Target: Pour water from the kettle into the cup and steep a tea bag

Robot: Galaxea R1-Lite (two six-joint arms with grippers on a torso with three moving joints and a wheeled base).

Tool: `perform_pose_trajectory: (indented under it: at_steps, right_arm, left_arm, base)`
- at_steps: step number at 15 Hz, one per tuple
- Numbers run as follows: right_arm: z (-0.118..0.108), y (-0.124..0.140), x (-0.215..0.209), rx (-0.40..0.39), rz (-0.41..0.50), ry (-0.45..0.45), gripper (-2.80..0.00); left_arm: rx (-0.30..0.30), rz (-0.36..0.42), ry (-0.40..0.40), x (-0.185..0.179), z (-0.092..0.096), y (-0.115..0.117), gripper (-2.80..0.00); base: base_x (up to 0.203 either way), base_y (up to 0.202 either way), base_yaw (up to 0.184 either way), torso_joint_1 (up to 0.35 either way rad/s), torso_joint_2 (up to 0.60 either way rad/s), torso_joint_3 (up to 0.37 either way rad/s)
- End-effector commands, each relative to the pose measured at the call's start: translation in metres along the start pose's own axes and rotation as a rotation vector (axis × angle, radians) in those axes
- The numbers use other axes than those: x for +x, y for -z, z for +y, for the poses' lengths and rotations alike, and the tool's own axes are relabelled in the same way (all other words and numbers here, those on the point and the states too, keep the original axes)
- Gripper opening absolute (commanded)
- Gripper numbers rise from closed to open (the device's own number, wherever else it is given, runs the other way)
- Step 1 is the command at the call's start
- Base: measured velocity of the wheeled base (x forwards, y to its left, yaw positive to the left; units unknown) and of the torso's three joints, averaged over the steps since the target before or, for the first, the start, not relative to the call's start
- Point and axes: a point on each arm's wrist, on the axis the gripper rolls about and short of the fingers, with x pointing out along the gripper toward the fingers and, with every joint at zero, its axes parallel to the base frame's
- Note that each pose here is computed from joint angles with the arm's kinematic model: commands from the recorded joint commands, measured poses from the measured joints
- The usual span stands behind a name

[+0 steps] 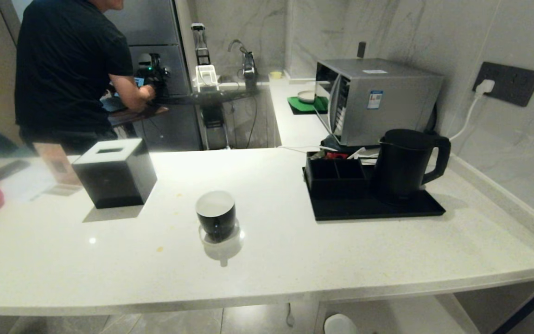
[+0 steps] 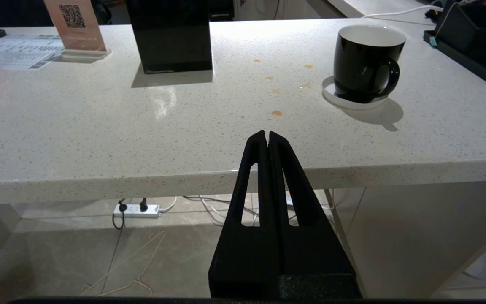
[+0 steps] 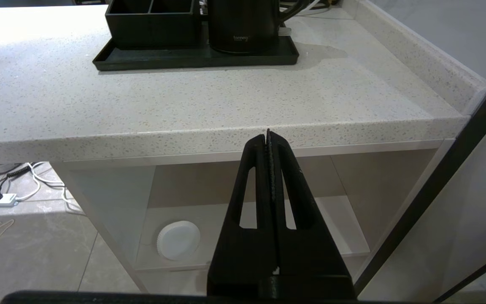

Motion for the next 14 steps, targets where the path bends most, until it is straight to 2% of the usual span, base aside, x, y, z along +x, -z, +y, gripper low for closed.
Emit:
perform_pose_trajectory:
  at_steps: [1, 4, 8, 11, 14]
  right_arm:
    - [0.000, 0.000, 0.000, -0.001, 0.000, 0.000, -2.80]
    - [0.000, 0.000, 0.000, -0.027, 0.000, -0.003, -2.80]
    - [0.000, 0.000, 0.000, 0.002, 0.000, 0.000, -2.80]
    - [0.000, 0.000, 0.001, -0.010, 0.019, 0.000, -2.80]
    - [0.001, -0.015, 0.006, -0.009, 0.044, -0.014, -2.80]
  left_arm:
    - [0.000, 0.001, -0.001, 0.000, 0.000, 0.000, -2.80]
    - [0.000, 0.001, -0.001, 0.000, 0.000, 0.000, -2.80]
    - [0.000, 0.001, -0.001, 0.000, 0.000, 0.000, -2.80]
    - [0.000, 0.001, -0.001, 0.000, 0.000, 0.000, -2.80]
    - [0.000, 0.001, -0.001, 0.000, 0.000, 0.000, -2.80]
  base:
    - [0.000, 0.000, 0.000, 0.000, 0.00, 0.000]
    - [0.000, 0.000, 0.000, 0.000, 0.00, 0.000]
    - [0.000, 0.000, 0.000, 0.000, 0.00, 0.000]
    - [0.000, 0.000, 0.000, 0.000, 0.00, 0.000]
    - [0.000, 0.000, 0.000, 0.000, 0.00, 0.000]
